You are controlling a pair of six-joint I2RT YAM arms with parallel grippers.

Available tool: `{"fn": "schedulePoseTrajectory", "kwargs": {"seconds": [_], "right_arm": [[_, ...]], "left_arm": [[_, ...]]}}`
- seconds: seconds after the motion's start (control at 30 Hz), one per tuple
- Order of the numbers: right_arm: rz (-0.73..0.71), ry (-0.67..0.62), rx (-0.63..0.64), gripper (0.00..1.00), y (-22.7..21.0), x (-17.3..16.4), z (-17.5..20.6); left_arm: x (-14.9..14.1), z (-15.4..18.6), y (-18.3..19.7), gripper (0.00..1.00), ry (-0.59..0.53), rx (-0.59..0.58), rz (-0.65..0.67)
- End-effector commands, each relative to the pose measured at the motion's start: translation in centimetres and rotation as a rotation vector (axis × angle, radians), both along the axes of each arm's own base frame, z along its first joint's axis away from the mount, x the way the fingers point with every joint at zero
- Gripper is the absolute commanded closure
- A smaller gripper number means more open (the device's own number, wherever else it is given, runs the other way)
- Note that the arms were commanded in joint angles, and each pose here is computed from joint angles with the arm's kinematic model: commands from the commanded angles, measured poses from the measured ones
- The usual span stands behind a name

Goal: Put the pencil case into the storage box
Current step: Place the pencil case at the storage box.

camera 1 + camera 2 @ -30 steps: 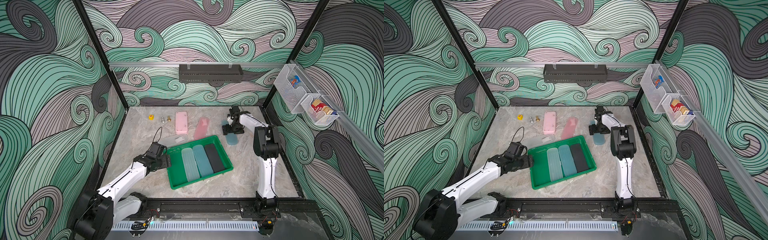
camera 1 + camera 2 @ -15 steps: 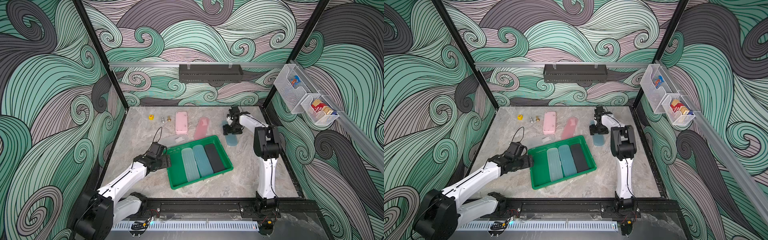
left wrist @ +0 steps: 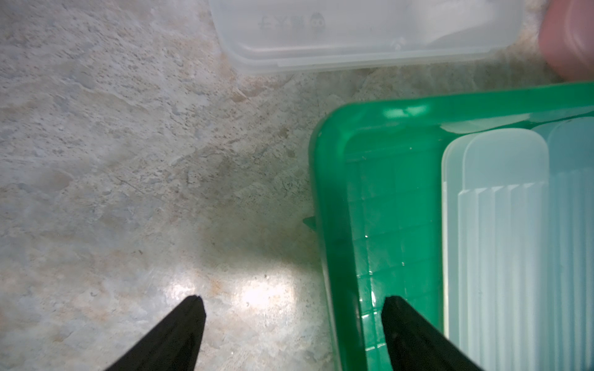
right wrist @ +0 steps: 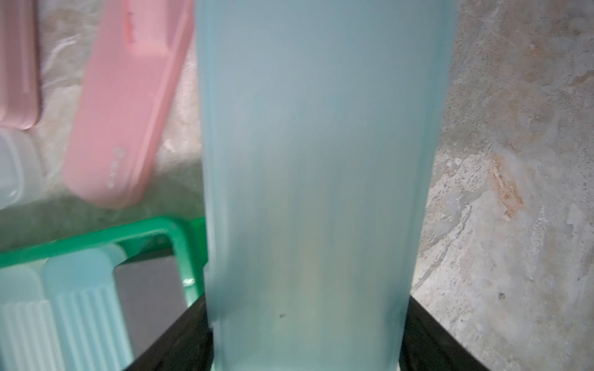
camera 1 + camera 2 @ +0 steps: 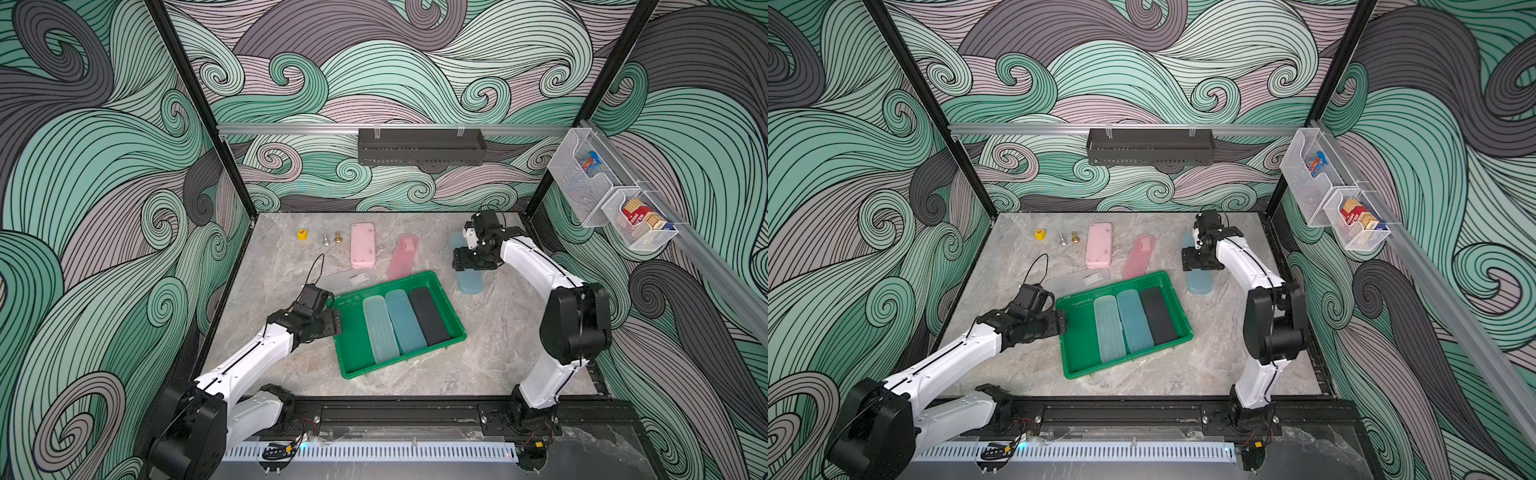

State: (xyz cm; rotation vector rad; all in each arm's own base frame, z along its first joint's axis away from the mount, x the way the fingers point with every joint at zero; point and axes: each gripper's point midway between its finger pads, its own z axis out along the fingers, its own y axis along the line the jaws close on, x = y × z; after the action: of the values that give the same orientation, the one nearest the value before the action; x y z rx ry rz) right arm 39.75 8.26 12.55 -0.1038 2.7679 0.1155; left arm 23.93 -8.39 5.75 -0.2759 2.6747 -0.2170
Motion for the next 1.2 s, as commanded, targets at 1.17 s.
{"fn": "schedulePoseTrajectory", "kwargs": {"seconds": [1.17], "right_arm": [[0.335, 0.128, 0.082, 0.29, 30.8, -19.3, -7.8]], "left_arm": [[-0.4, 0.3, 0.4, 0.1, -0.016, 0.0, 0.007]]}}
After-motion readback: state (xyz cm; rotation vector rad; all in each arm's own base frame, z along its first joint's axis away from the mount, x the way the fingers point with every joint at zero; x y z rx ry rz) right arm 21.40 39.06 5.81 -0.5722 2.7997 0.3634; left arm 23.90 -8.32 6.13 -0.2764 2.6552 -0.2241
